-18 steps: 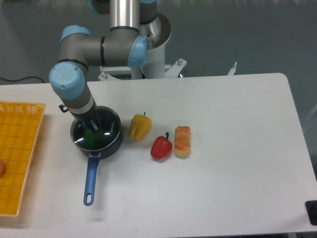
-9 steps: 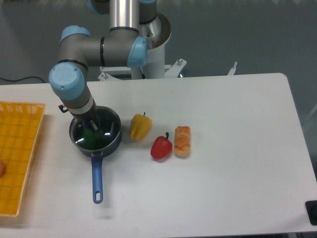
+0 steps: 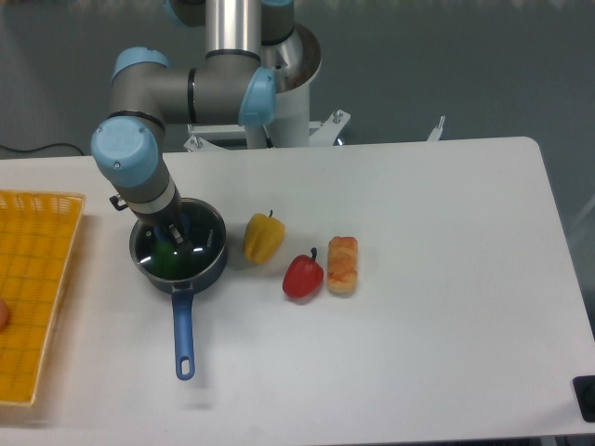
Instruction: Close the pot lid
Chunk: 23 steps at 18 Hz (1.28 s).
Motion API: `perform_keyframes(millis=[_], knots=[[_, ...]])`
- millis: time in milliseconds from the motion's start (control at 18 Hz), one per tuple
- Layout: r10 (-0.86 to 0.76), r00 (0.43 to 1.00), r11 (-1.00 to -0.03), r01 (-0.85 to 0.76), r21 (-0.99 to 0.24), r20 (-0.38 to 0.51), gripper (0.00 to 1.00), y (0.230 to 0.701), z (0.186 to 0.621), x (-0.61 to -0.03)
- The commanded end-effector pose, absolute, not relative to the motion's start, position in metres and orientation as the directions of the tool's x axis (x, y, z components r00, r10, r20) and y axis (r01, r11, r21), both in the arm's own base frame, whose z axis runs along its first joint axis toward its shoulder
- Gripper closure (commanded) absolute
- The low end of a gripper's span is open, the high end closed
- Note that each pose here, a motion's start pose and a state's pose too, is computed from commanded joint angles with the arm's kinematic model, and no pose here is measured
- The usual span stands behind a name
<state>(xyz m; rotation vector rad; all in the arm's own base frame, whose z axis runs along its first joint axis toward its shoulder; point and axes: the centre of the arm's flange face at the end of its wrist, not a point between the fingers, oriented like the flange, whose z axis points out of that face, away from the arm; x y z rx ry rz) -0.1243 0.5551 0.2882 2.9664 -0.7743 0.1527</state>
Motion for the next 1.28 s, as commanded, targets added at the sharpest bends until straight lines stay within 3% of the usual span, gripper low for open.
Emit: perform_keyframes(millis=[333, 778, 1056, 1278], knots=[[-0.481, 0.874, -0.875, -0.483, 0.021, 0.073, 0.00, 0.556, 0.312, -0.125], [-0.474, 0.874, -0.880, -0.471, 0.053, -0.103, 0.00, 0.543, 0.373, -0.141], [-0.358, 0.921, -0.934, -0.354, 0.055, -0.153, 0.00, 0.513, 0.392, -0.233], [-0.400, 0.907, -0.916, -0.397, 0.052, -0.132, 0.00, 0.453, 0.397, -0.345]])
